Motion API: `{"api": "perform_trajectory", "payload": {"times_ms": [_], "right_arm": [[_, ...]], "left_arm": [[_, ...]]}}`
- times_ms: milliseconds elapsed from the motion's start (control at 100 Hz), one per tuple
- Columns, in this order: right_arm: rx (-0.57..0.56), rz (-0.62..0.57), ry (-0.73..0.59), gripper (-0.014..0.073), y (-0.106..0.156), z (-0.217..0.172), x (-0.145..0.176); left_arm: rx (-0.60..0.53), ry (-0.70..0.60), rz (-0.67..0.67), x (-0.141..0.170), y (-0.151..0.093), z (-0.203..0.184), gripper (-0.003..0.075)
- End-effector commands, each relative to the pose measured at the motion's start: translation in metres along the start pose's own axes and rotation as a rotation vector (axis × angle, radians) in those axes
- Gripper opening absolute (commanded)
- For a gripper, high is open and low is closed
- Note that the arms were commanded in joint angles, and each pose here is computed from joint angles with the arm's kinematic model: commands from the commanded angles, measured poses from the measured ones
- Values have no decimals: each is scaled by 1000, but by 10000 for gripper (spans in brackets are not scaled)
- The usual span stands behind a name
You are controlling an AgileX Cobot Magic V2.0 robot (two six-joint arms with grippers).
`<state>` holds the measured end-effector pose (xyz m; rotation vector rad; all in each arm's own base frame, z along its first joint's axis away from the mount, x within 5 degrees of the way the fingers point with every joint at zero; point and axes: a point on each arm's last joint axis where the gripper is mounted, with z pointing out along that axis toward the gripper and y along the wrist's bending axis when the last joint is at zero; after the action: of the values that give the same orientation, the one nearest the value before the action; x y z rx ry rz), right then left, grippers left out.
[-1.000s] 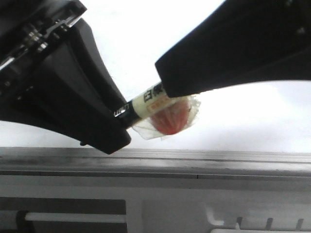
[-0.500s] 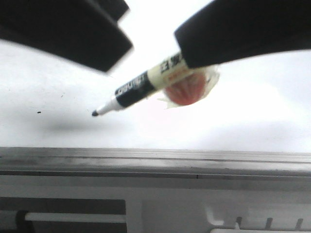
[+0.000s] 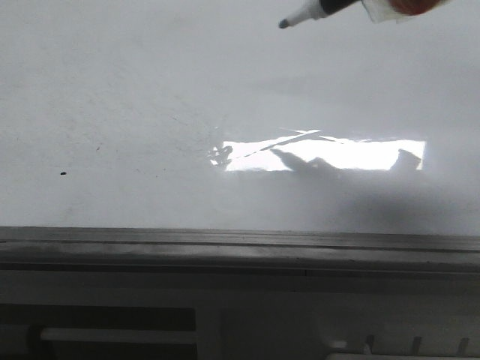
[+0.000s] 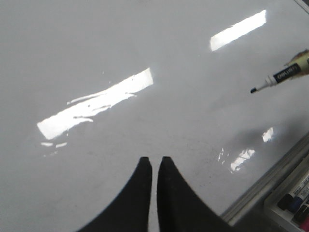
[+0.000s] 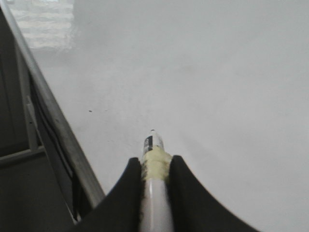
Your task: Write number 6 on whiteboard
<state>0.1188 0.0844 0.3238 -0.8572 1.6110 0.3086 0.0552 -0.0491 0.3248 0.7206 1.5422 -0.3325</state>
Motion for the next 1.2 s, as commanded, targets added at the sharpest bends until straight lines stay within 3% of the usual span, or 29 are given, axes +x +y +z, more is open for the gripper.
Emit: {"api": "perform_trajectory", "payload": {"times_ms": [0,170,650,1040,1190], "right_arm": [[110,0,-30,-53,-16,2,-9],[111,11,-2,-54,-18,7,-6],[200,23,13,-53,-30,22,-2],[174,45,98,-53,-32,43,12],[67,60,167,-53,-24,50,19]], "left_arm": [[-55,-75,-98,2,2,-3,-19],[-35,-62,-170,14,-2,0,-19],[-38,-64,-177,14,-1,0,-19],[-38,-64,-177,14,-1,0,-19],[-38,-64,-177,14,-1,0,-19]]}}
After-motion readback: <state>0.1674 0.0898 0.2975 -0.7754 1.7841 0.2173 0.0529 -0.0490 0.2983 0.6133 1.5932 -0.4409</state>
